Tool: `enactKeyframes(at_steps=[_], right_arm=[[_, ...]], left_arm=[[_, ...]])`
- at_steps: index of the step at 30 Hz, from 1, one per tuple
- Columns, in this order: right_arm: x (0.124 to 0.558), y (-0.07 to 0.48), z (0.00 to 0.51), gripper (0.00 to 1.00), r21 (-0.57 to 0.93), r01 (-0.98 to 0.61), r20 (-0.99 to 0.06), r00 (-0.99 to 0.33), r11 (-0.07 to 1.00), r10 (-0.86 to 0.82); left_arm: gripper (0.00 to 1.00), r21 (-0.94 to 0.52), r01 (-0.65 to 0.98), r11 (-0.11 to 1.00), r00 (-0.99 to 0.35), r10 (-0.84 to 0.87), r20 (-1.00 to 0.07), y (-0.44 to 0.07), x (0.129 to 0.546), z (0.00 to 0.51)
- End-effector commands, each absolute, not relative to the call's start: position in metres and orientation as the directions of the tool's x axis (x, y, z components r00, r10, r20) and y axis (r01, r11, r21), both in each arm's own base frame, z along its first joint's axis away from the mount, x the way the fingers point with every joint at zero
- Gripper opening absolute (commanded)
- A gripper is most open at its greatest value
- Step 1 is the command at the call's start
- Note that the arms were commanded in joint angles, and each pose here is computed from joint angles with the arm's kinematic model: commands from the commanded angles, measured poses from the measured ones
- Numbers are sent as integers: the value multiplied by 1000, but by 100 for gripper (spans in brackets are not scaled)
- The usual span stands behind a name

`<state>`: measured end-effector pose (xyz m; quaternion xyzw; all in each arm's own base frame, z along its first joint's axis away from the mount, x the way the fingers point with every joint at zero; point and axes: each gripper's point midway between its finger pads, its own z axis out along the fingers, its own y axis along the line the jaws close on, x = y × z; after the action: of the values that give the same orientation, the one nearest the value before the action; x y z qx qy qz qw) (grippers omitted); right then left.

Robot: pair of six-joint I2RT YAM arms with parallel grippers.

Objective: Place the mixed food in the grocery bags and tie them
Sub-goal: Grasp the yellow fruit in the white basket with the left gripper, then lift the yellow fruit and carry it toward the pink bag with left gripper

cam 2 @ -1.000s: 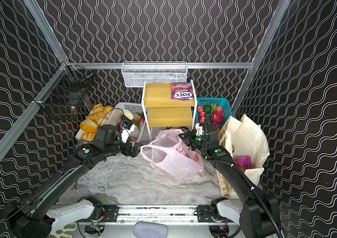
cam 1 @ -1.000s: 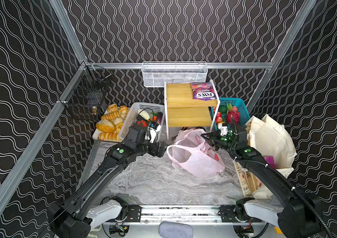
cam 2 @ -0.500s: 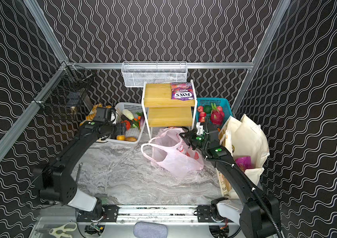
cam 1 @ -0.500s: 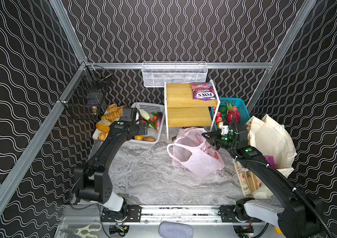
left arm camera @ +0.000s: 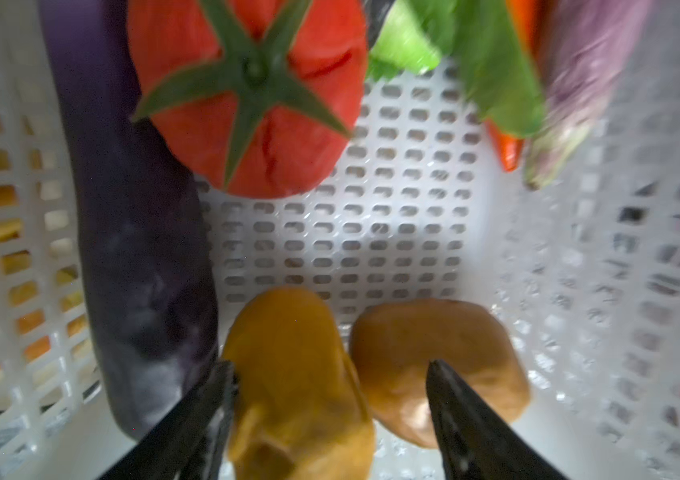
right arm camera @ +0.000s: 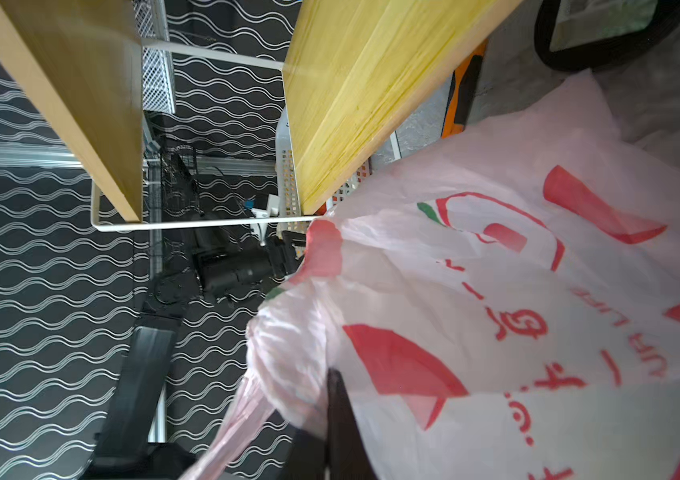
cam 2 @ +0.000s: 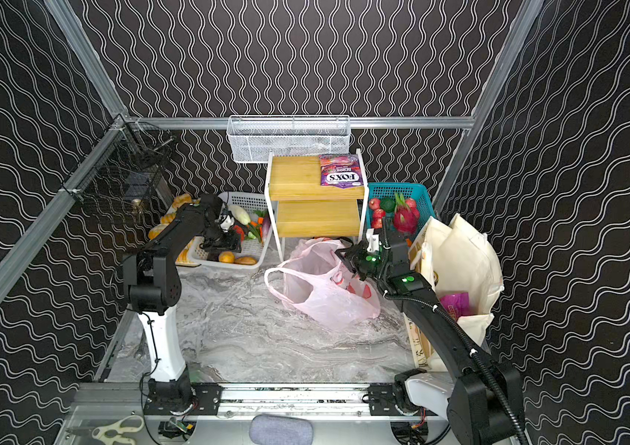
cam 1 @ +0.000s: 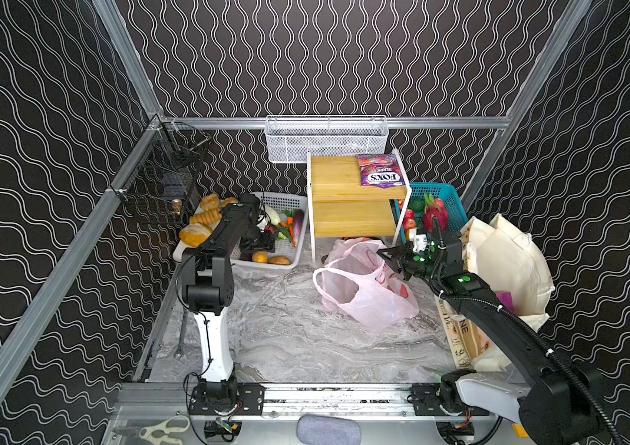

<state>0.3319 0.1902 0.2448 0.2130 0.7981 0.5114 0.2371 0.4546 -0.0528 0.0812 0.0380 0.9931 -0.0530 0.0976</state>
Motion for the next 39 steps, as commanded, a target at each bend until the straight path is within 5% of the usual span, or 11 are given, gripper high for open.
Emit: enactKeyframes(at_steps=[1,8,12,15,17,26,33,39], right_arm=[[334,193,249,0,923,77,-168,-801,376,575],[337,195,250,0,927,72,-163,-806,368,569],[339,196,249,0,927,75,-160,-808,368,567],[339,197,249,0,929,78,-149,-814,361,561],[340,198,250,0,931,77,-146,-816,356,559],[337,201,257,0,944,52,-142,-827,327,543],[330,205,254,0,954,37,-130,-844,299,520],[329,207,254,0,957,31,-125,-854,289,505]], left_arm=[[77,-21,105,994,-986,101,-130,-39,441,72],[63,39,128,991,-989,130,-66,-28,432,65],[66,21,135,991,-989,136,-52,-31,426,66],[52,24,138,990,-989,139,-59,-31,426,70],[45,25,134,991,-987,136,-86,-31,427,78],[40,-59,119,991,-940,93,-327,-46,432,159],[37,-295,191,936,-900,47,-433,-103,392,207],[35,-451,380,808,-896,200,-396,-205,322,205]])
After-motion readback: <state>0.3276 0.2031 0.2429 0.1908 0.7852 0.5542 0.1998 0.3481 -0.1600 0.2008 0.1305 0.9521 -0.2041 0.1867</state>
